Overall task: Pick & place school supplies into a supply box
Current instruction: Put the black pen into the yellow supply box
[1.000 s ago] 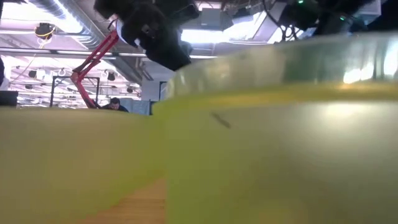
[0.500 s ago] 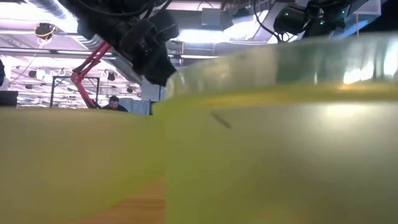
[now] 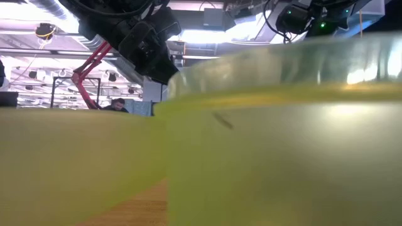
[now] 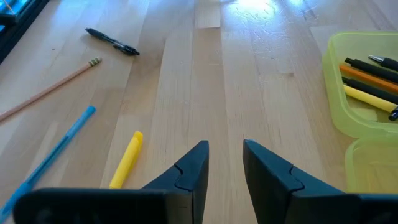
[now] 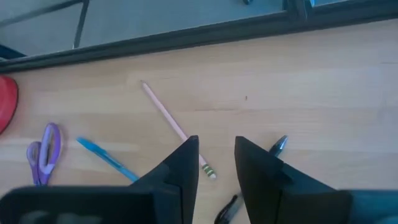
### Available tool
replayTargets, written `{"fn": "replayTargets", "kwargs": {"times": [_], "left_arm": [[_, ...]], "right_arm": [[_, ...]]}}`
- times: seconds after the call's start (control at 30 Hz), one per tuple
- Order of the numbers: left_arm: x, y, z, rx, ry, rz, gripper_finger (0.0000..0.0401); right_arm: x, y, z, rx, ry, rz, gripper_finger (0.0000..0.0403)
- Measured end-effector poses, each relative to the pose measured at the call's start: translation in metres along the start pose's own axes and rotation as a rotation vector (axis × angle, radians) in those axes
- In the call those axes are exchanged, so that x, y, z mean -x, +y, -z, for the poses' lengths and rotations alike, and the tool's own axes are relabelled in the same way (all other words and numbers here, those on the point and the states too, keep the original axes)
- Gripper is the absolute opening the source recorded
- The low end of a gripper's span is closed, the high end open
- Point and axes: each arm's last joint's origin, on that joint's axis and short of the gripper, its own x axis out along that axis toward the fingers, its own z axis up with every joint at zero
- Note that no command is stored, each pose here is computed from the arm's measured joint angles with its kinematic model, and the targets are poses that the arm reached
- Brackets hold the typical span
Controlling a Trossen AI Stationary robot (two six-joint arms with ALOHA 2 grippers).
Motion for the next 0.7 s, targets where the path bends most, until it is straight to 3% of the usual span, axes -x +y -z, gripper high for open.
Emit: {"fn": "replayTargets", "kwargs": {"times": [0.2,0.5,0.7], "left_arm": [[0.000,0.000,0.000,0.000,0.000,0.000,0.0095],[0.000,0.000,0.000,0.000,0.001,0.001,0.0092],[0.000,0.000,0.000,0.000,0.001,0.002,0.0097]], "right_arm": [[-0.012,0.001,0.007,-0.089,-0.031,0.081,0.0107],[-0.062,0.005,0.037,-0.146,0.085,0.237,0.0107],[-0.080,0.001,0.048,-0.215,0.103,0.330,0.0107]]}}
